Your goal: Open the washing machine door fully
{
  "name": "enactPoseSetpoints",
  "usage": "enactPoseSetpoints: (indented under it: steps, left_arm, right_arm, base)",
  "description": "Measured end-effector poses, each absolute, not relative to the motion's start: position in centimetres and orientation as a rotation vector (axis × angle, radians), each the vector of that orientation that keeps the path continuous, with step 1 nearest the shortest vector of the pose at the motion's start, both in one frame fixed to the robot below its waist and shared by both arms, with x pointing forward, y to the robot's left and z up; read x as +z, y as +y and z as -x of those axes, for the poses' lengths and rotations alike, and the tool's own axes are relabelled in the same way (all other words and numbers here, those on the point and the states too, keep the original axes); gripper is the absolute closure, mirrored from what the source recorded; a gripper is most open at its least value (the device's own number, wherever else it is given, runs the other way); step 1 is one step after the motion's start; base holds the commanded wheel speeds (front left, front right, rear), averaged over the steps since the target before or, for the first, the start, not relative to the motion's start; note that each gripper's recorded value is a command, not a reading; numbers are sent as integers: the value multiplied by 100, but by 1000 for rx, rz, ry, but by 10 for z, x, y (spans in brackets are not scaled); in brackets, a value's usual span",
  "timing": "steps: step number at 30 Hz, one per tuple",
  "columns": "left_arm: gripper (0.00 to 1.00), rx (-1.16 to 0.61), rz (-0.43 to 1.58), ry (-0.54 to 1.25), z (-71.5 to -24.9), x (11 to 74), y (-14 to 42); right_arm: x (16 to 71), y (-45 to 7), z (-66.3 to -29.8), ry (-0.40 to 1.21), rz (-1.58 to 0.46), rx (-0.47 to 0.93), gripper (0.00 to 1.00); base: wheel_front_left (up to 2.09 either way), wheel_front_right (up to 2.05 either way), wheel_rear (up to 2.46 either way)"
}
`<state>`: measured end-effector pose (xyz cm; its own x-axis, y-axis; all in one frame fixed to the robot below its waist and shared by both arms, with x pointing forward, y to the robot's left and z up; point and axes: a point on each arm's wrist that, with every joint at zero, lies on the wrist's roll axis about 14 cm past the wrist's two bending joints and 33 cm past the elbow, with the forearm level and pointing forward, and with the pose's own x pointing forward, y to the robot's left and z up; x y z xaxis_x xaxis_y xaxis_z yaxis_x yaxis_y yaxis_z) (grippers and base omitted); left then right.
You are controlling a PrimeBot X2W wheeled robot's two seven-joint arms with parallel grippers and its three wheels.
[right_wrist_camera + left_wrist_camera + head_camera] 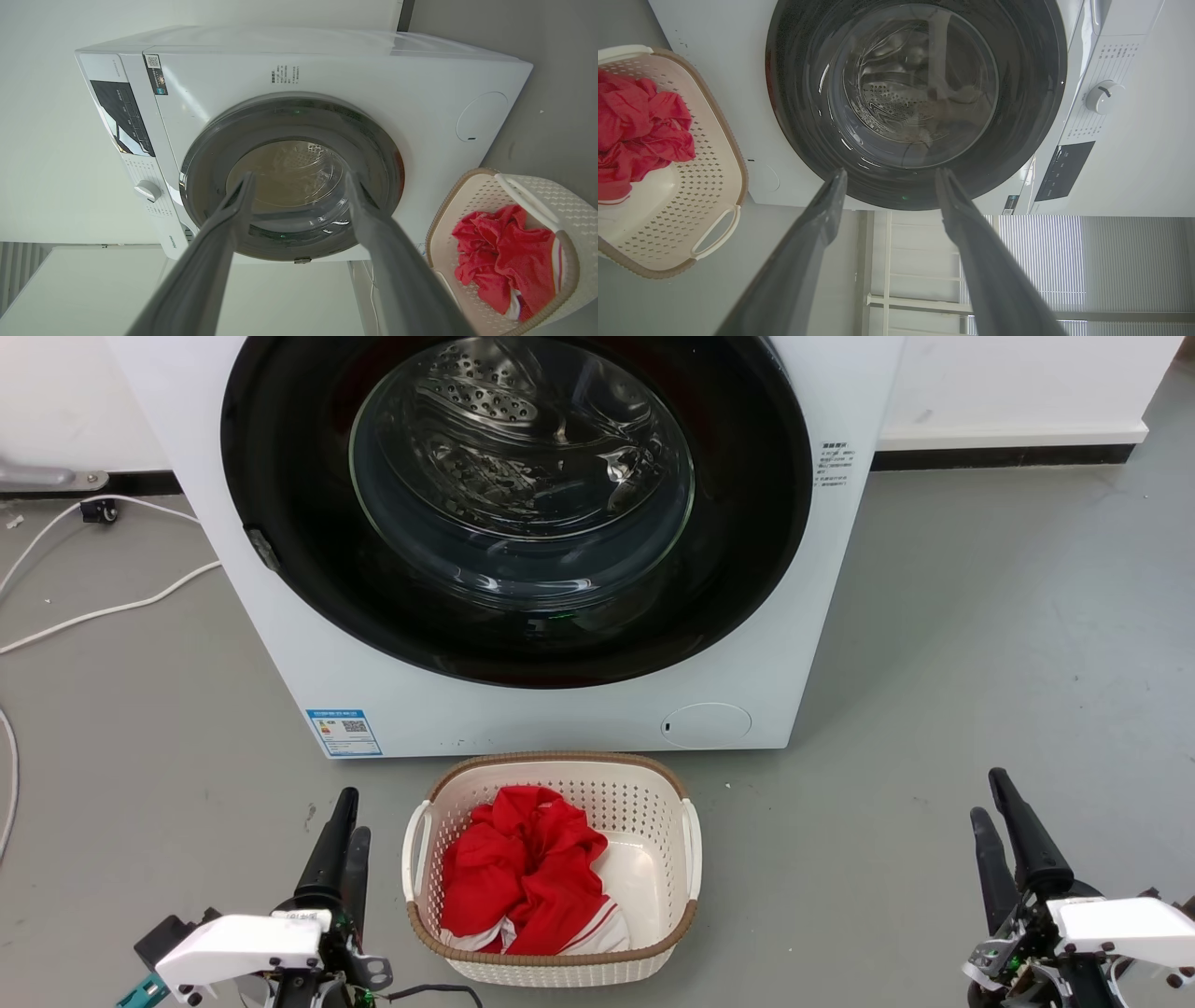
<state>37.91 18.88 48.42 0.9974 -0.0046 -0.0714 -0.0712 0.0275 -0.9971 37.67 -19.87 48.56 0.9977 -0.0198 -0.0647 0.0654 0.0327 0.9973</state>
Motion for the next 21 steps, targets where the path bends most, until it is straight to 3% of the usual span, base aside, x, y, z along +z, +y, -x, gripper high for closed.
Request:
enactPoseSetpoints:
  steps: [21]
  left_arm:
    - [0,-31,1120,-9,-387,515,177]
  right_arm:
    - [511,-186,-379,-10,-1034,12,0]
  base:
    - [0,0,0]
